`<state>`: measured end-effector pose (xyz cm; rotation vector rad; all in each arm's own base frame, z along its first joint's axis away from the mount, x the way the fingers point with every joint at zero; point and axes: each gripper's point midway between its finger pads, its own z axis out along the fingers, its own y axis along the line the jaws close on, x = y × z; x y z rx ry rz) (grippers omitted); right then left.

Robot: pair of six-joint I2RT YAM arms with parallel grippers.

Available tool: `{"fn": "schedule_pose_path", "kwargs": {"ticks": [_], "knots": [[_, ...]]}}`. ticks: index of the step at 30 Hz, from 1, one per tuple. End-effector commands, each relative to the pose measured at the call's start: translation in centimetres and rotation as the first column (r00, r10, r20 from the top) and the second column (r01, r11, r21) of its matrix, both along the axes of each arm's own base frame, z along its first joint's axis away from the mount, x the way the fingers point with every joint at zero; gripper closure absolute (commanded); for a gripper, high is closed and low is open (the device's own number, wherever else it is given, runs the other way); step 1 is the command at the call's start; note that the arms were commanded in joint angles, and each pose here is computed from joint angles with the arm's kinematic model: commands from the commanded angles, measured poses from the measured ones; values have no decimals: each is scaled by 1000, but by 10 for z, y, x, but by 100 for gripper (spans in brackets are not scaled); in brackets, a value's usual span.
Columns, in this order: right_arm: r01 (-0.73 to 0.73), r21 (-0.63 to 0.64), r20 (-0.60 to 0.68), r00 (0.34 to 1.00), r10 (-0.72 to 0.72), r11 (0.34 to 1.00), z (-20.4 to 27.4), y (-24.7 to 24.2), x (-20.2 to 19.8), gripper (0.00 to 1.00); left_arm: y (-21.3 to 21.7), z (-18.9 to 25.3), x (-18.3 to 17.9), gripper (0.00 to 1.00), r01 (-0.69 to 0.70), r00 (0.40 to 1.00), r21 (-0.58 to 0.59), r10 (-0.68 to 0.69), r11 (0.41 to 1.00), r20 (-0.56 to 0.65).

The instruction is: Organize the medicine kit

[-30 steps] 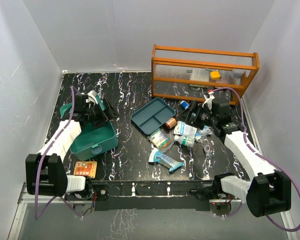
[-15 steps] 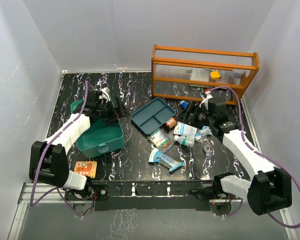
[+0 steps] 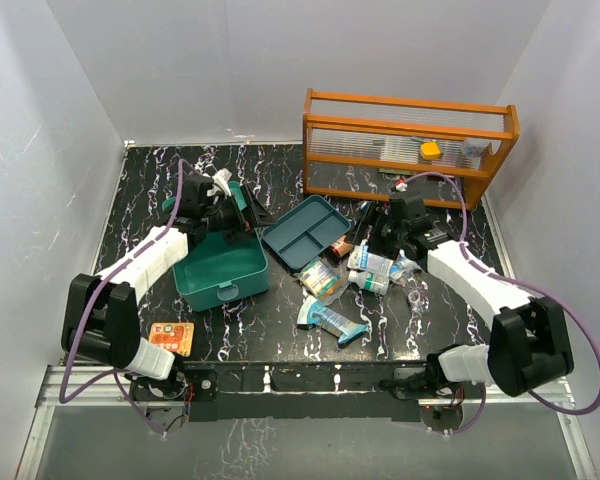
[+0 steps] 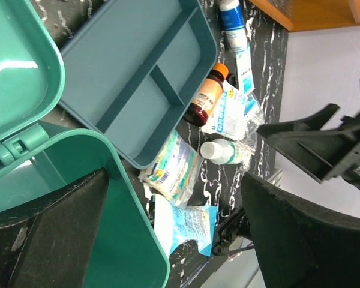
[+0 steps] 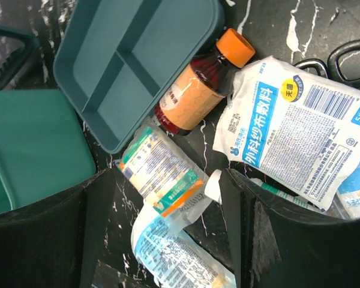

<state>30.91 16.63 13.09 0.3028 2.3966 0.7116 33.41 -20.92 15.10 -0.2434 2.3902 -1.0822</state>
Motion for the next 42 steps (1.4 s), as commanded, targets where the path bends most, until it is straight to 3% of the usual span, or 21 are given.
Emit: {"fn": "schedule_pose_path", "kwargs": {"ticks": [1,8,13,18,30,42], "knots": [[113,8,15,994,-113,994,8,8,24,32,-17,14,-6,10,53,998,-55,-51,997,34],[248,83,-38,969,-245,965,-13,34,38,41,-8,7,-13,10,45,999,9,-45,999,26],[338,62,-89,939,-332,939,-31,34,48,47,16,5,-15,9,-10,1000,154,6,988,26],[439,24,-81,896,-436,898,-41,20,57,51,26,14,-22,9,-20,999,204,11,979,44],[420,-23,-92,903,-420,907,-59,26,71,55,38,53,-26,7,-75,991,223,47,972,128],[410,-58,-134,900,-414,910,-77,26,65,51,61,82,-28,6,-194,967,264,138,945,214]]}}
